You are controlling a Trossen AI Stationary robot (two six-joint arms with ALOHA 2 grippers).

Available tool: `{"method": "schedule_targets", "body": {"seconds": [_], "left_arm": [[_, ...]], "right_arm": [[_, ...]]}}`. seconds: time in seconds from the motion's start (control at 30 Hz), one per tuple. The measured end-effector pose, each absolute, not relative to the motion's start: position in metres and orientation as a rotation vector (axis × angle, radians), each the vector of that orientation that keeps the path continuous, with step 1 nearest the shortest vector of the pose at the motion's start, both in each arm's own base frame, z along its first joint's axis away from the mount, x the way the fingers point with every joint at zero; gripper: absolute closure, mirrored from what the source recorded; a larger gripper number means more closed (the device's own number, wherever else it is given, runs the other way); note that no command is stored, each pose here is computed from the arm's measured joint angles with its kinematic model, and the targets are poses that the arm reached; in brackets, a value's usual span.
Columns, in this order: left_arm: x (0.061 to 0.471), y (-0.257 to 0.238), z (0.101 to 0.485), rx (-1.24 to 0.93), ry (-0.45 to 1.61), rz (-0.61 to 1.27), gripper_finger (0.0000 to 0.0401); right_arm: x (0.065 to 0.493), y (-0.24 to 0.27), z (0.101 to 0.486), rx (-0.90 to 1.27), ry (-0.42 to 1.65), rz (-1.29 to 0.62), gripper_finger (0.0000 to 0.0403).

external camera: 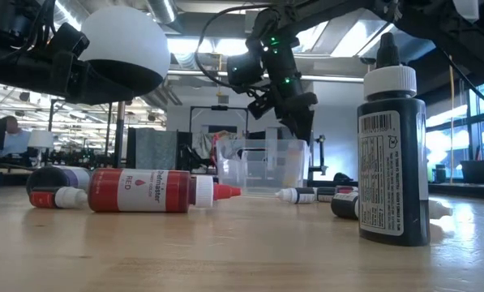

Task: Pick & Place food coloring
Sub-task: Put the large yellow food coloring bottle in the transparent bin

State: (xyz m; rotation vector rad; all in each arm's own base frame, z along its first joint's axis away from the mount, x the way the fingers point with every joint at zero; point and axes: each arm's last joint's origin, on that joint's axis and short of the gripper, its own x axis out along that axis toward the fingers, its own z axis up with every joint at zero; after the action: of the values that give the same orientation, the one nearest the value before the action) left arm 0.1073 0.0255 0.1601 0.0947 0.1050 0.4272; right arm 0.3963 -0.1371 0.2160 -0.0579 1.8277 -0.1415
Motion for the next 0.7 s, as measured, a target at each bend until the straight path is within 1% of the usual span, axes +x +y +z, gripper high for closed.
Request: {"method": "schedule_targets", "body": {"seconds": [0.27, 0.53, 0.7], "left_arm": [[0.1073, 0.0255, 0.1602, 0.095, 0.105, 0.427, 0.0207], [0.1073, 0.0255, 0.1601, 0.095, 0.105, 0.427, 0.0207], [0.1073, 0.0255, 0.1602, 0.095, 0.105, 0.427, 0.0207]], "right_arm": [[0.3972, -0.1376, 0.2159, -0.084, 1.822, -0.127, 0.0247], [0.3989, -0.1425, 0.2167, -0.223, 1.826, -0.245, 0.0246], [0.397, -0.1411, 0.2168, -0.197, 1.843, -0.206, 0.0246]]}}
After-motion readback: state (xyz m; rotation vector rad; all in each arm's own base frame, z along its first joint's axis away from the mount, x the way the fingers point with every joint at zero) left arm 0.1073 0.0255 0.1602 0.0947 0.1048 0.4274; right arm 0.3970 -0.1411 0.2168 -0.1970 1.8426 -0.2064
